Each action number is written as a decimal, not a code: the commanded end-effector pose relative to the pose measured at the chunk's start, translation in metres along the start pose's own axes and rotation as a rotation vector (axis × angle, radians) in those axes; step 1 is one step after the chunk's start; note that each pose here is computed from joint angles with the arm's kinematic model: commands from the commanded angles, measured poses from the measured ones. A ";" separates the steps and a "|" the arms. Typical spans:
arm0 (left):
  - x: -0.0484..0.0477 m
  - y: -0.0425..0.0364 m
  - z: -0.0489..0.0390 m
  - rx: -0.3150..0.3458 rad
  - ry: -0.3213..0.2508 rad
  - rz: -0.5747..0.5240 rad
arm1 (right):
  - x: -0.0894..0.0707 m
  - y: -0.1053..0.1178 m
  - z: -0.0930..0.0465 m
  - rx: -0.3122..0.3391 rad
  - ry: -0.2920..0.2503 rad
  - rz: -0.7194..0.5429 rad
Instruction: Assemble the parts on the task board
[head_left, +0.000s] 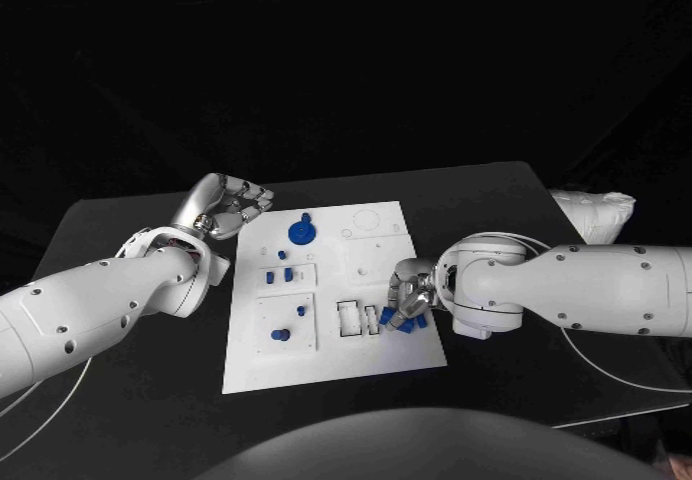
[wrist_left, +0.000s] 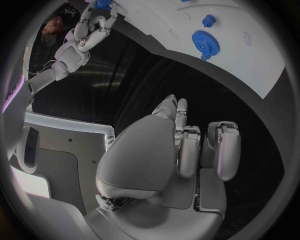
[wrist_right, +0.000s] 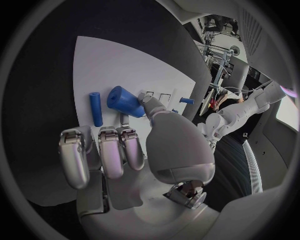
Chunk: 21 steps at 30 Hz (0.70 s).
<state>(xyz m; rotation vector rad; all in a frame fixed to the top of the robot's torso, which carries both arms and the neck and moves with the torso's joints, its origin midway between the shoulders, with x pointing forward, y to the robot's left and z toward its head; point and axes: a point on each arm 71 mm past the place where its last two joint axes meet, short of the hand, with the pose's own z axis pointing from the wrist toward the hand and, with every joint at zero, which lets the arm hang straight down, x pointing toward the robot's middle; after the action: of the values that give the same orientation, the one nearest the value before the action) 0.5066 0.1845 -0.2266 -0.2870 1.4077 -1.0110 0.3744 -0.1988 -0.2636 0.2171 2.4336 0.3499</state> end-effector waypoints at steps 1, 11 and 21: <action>0.0016 -0.0024 0.0007 0.016 0.013 -0.005 | 0.011 -0.010 0.003 0.084 0.056 -0.033; 0.0020 -0.0026 0.0007 0.016 0.017 -0.007 | 0.009 -0.008 0.002 0.056 0.028 0.033; 0.0022 -0.0026 0.0007 0.016 0.019 -0.008 | 0.010 -0.010 0.001 0.036 0.037 0.231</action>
<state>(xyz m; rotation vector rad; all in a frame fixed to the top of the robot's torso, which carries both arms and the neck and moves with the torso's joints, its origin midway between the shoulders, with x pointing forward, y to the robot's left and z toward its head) 0.5065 0.1839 -0.2268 -0.2857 1.4118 -1.0145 0.3740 -0.2039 -0.2632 0.3902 2.4092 0.4013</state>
